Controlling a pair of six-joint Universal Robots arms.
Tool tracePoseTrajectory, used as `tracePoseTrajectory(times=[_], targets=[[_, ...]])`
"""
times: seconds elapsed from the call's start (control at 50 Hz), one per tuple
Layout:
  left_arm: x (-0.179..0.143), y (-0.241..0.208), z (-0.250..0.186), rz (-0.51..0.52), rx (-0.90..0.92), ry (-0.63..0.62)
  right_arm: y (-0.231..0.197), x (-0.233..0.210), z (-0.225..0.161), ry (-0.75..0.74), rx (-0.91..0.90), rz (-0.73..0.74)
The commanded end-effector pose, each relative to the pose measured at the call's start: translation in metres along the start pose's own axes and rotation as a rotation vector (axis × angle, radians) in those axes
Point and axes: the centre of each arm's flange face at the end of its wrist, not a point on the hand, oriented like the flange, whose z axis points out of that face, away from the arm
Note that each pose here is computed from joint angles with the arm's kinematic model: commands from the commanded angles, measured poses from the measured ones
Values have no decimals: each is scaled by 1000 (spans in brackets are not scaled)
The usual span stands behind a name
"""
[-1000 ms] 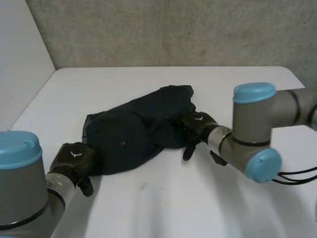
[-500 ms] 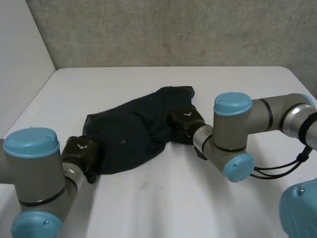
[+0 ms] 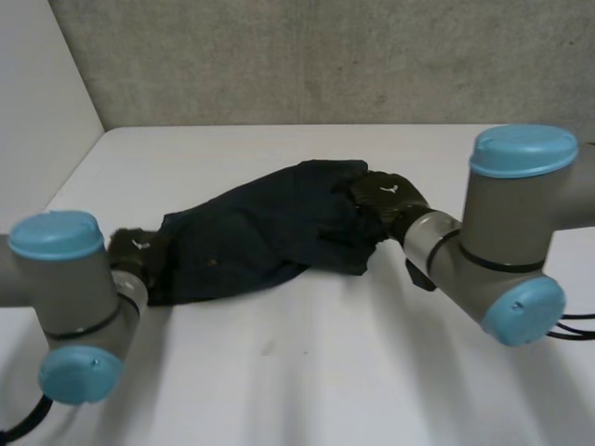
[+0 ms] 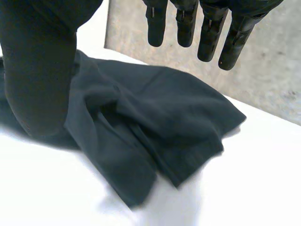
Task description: Fold the shorts.
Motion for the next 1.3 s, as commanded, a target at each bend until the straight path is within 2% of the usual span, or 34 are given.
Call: tracePoseTrajectory(times=[0.02,0.06,0.14,0.22,0.28,0.36,0.38,0.44,0.46,0.5,0.54,0.58,0.6,0.66,0.68,0.78,0.84,0.9,0.98,1.0,1.08,1.14,1.2,1.28,1.3], targets=[[-61,-45,18,3,140,-189,9,27,-15,61,-48,22],[-88,-66,19,2,217,-273,13,37,-20,87,-64,21],[-118,-116,10,-19,408,-389,21,46,-26,112,-93,20],[-134,-167,-8,-42,596,-464,29,49,-30,112,-122,29],[-130,-191,-18,-57,677,-457,33,52,-33,113,-131,36],[-95,-226,-37,-81,795,-374,34,58,-36,128,-117,42],[-73,-233,-40,-86,823,-317,34,61,-36,139,-104,44],[-34,-242,-49,-83,867,-210,30,68,-38,161,-75,47],[-7,-242,-52,-74,886,-127,29,71,-39,168,-68,50],[22,-237,-54,-61,898,-24,26,75,-40,181,-58,54],[63,-224,-56,-39,896,127,22,83,-42,205,-44,58],[87,-213,-56,-28,883,217,19,88,-43,219,-35,58],[113,-197,-59,-16,847,306,17,93,-45,234,-27,61],[147,-166,-64,3,759,429,15,102,-48,259,-18,66],[166,-146,-70,18,702,505,14,108,-49,276,-11,68],[189,-111,-89,69,612,684,11,120,-51,305,0,64],[183,-114,-103,83,635,727,7,119,-49,294,13,50],[165,-128,-106,69,666,689,6,117,-49,267,14,26],[117,-143,-93,27,648,529,7,108,-48,193,-2,-78],[97,-144,-90,7,612,446,9,102,-48,151,-13,-133],[56,-134,-98,-37,491,267,16,88,-50,44,-32,-267],[42,-112,-115,-52,377,203,21,71,-51,-55,-27,-365],[37,-92,-128,-63,297,197,29,51,-48,-163,-26,-443],[39,-57,-144,-80,156,248,45,43,-35,-225,-54,-503],[40,-40,-151,-86,70,277,47,42,-33,-234,-58,-512]])
